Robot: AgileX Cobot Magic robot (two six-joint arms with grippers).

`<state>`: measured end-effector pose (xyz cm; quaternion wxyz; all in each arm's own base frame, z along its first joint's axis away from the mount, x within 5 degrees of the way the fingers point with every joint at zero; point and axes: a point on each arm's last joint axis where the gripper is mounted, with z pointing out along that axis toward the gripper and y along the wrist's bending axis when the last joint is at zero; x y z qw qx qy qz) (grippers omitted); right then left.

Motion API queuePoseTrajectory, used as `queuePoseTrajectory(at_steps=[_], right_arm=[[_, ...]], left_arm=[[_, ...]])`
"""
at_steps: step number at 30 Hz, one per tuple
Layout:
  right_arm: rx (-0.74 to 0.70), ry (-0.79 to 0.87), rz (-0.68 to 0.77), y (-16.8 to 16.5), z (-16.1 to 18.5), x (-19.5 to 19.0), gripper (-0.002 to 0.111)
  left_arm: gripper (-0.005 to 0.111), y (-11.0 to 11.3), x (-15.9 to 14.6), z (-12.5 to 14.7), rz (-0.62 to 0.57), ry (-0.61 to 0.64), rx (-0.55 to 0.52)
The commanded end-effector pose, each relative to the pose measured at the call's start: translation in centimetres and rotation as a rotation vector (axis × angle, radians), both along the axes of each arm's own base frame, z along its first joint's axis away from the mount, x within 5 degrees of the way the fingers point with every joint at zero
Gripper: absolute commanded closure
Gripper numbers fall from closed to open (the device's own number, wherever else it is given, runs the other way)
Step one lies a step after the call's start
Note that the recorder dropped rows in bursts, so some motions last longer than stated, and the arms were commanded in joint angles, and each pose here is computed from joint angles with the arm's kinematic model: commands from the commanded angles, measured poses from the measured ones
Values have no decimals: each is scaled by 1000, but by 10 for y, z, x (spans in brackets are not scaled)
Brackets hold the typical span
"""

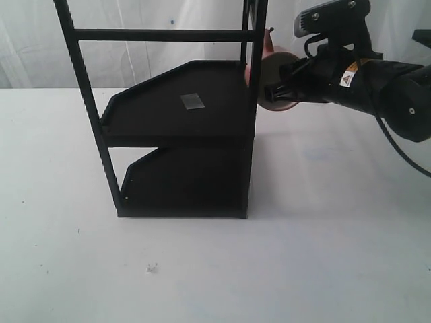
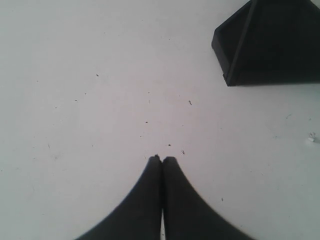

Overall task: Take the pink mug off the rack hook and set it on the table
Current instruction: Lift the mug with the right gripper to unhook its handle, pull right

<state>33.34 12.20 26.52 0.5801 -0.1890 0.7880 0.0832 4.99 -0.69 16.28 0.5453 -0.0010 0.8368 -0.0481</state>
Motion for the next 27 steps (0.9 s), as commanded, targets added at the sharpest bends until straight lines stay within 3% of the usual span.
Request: queuePoseTrajectory(at_steps=[1,11,27], right_arm=[[9,-17,8,3,2,0,83],[8,-15,8,3,2,0,108],[19,-56,-1,0,17,-6,108]], left_arm=[[107,0,0,0,-2,-3,-8],[107,0,0,0,-2,-3,-8],[107,0,0,0,-2,-3,-8]])
